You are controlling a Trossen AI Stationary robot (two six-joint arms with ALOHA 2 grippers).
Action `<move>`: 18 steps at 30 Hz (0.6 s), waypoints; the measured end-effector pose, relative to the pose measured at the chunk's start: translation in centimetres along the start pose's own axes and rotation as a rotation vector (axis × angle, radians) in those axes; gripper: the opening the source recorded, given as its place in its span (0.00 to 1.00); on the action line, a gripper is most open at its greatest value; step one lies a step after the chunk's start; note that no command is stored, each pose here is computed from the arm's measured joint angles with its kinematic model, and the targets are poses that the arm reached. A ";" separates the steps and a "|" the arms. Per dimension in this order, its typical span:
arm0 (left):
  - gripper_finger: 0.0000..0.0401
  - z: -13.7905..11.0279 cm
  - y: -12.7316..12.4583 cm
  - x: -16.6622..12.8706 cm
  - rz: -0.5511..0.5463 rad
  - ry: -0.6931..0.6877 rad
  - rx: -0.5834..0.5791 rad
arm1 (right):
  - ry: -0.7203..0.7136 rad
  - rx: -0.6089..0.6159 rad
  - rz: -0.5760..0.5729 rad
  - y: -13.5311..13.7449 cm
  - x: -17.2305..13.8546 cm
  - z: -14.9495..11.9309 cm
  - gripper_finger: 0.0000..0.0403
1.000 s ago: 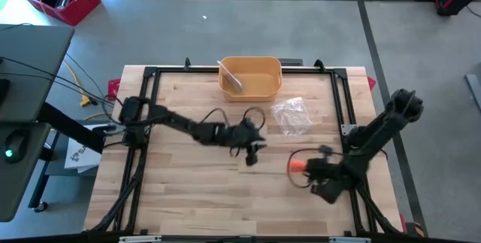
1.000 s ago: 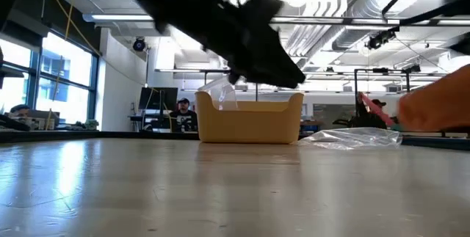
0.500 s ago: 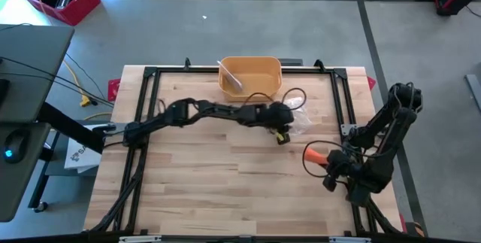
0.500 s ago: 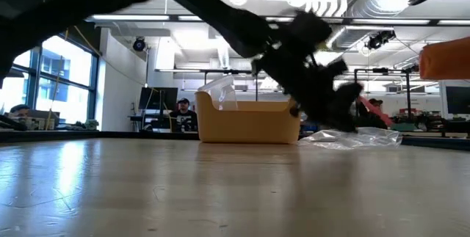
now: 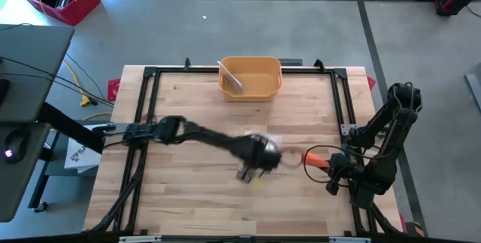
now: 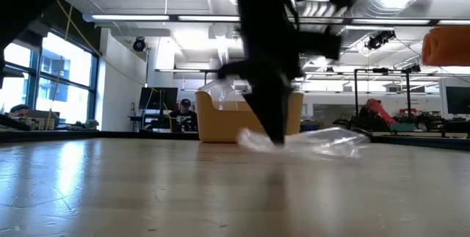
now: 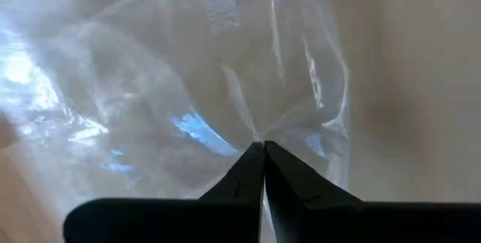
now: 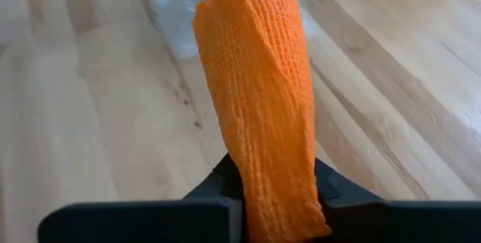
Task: Roll bandage
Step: Put the rolled orange bandage into the transparent zip bag
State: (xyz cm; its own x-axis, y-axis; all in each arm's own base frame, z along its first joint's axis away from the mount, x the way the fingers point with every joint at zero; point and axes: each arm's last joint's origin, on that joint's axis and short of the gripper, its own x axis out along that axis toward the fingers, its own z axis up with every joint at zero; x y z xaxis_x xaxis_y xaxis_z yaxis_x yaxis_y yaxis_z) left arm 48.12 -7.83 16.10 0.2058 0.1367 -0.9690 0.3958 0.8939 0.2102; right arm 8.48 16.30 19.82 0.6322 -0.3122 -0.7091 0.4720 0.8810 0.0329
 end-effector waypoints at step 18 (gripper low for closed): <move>0.02 -13.3 -7.7 -5.1 0.111 -0.048 -0.452 | -0.025 -0.049 0.022 -0.1 6.0 -0.1 0.10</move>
State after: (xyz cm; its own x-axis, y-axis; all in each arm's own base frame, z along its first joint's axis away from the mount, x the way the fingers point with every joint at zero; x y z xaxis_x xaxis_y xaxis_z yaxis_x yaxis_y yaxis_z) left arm 32.11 -9.77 17.74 0.2700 0.2316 -0.9346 -0.0585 0.9728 0.2242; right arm 12.20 14.40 15.54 0.6576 -0.3011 -0.6906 0.4278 0.9038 0.0133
